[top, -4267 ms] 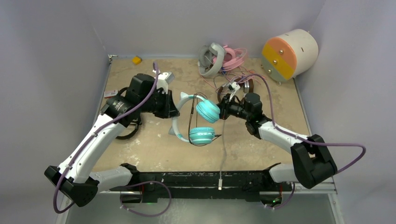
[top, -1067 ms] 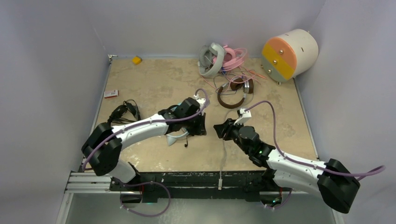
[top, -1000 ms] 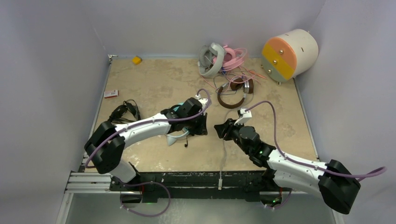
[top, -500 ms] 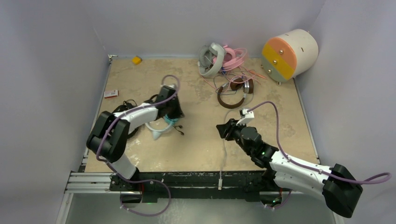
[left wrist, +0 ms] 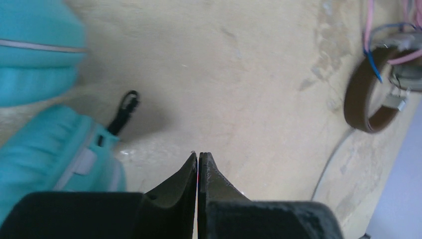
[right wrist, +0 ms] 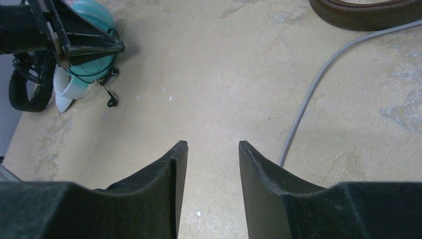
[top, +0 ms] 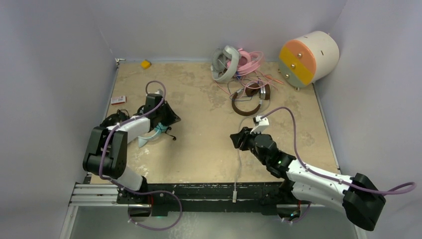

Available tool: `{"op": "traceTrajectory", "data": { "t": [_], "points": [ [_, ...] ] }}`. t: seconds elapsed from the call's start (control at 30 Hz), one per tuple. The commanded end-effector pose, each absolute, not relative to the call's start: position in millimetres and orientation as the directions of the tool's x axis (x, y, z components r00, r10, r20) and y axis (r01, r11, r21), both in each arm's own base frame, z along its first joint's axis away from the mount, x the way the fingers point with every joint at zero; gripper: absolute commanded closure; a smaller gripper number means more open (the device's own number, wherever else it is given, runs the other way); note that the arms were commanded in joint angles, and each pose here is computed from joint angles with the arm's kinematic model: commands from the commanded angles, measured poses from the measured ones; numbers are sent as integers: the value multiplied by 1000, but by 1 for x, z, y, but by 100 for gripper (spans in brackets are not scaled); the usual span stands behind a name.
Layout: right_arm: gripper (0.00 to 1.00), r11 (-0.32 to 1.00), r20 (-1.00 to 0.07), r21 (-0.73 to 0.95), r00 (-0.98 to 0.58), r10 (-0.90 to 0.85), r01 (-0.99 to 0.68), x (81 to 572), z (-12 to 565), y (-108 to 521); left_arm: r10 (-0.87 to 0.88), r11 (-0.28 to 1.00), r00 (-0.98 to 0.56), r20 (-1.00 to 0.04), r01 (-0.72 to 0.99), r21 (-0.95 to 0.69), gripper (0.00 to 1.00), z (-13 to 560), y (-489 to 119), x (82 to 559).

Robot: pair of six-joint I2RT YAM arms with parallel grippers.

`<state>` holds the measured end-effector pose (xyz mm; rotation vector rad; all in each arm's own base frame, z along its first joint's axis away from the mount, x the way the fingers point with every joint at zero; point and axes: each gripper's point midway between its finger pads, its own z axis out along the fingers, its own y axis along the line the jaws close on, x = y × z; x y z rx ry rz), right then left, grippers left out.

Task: Wrap the headphones
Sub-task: Move the headphones to the center of the board.

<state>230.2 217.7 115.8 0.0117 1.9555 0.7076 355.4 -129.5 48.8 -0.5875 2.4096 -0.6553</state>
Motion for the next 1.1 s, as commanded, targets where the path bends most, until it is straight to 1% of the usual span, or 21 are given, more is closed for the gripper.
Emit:
{"op": "traceTrajectory", "data": {
  "t": [0.0,0.03,0.07,0.13,0.17,0.2,0.23,0.27,0.3,0.4,0.5,0.57,0.63,0.67,0.7,0.77,0.83,0.9,0.97,1.07],
  "points": [
    [49,851,-851,428,-452,266,-305,238,139,218,-416,769,-720,-555,47,-638,97,102,-167,352],
    [43,861,-864,399,-445,238,-314,239,143,218,-389,779,-713,-584,83,-621,91,106,-174,348],
    [40,870,-877,361,-440,194,-335,241,147,219,-363,782,-692,-624,137,-607,83,120,-182,343],
    [33,893,-879,284,-467,97,-349,245,154,221,-310,784,-657,-687,231,-576,73,139,-199,333],
    [28,907,-874,248,-483,58,-341,250,158,222,-292,782,-639,-711,268,-562,63,147,-206,328],
    [23,917,-870,219,-492,30,-333,255,161,223,-275,782,-618,-737,302,-546,49,155,-211,324],
    [17,923,-864,198,-504,6,-329,259,164,223,-266,778,-596,-758,332,-534,39,162,-214,321],
    [10,924,-859,192,-512,-4,-330,265,167,225,-266,775,-572,-776,352,-525,33,170,-216,319],
    [3,917,-852,207,-523,-1,-341,271,170,229,-268,777,-551,-790,361,-516,30,174,-216,317],
    [1,896,-802,296,-596,44,-331,297,176,232,-293,762,-501,-814,392,-516,25,184,-215,310],
    [1,931,-815,248,-577,50,-268,330,185,226,-311,768,-477,-822,384,-513,22,181,-209,307],
    [1,948,-832,210,-553,45,-239,349,188,222,-328,796,-458,-826,337,-502,21,176,-200,313],
    [1,958,-825,193,-564,42,-212,366,186,216,-350,818,-446,-824,282,-501,20,171,-192,318],
    [1,962,-818,186,-573,39,-200,374,183,213,-355,817,-442,-824,282,-504,12,169,-192,319],
    [1,965,-812,171,-583,24,-199,382,178,212,-365,811,-441,-820,281,-513,7,167,-193,318],
    [3,965,-785,108,-616,-66,-241,394,167,208,-378,795,-435,-817,300,-527,1,167,-195,315],
    [4,948,-719,14,-662,-212,-319,400,152,209,-390,791,-425,-817,300,-533,0,167,-193,312],
    [6,933,-634,-67,-707,-314,-354,402,135,203,-401,781,-416,-817,311,-541,0,169,-193,310],
    [6,921,-596,-111,-716,-362,-373,408,121,200,-408,775,-409,-816,318,-546,0,171,-194,309],
    [6,918,-572,-115,-730,-373,-378,418,109,197,-406,781,-412,-816,308,-544,1,170,-192,310]
  ]
}}
